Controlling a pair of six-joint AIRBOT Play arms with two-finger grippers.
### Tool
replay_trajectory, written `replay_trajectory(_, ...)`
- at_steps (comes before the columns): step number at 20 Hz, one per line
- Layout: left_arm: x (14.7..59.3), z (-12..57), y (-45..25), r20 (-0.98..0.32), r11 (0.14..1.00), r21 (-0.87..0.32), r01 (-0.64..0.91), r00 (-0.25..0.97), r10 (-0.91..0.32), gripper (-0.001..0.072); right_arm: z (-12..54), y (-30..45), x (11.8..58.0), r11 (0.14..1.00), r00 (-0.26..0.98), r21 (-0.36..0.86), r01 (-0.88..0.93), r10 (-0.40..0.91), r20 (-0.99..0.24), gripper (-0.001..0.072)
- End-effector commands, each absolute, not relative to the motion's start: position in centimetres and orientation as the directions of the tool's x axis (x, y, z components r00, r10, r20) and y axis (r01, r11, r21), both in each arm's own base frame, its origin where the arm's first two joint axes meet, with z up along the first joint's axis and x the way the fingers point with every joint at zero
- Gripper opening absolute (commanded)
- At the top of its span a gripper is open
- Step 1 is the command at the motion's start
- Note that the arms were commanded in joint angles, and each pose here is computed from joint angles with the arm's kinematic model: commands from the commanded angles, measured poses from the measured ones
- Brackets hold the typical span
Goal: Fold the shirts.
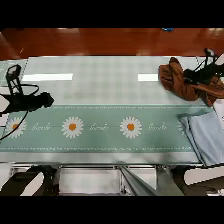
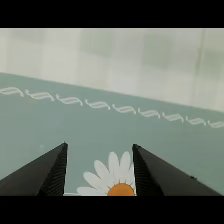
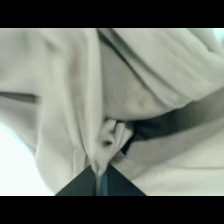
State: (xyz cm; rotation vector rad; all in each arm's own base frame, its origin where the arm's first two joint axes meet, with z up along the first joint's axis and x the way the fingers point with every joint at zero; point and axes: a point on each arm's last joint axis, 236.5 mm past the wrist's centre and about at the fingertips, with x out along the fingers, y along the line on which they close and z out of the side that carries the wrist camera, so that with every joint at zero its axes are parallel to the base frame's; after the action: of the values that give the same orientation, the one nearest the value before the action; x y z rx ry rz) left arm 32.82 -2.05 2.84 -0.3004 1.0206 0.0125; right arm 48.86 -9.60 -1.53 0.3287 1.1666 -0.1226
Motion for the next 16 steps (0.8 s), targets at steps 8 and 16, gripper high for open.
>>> replay_trajectory(8, 28.9, 12.9, 0.1, -0.684, 0.960, -0.240, -0.142, 0.727, -0.063, 0.0506, 36.8, -2.6, 45.8, 0.968, 0.951, 0.227, -0.110, 0.169, -0.257, 0.0028)
replay_trajectory(16, 27.1, 14.4, -4.2, -0.654, 0.935, -0.352, -0.041, 0.726, -0.214, 0.0505, 48.5, 13.0, 35.3, 0.854, 0.860, 0.112, -0.508, 0.511, 0.006, 0.0028)
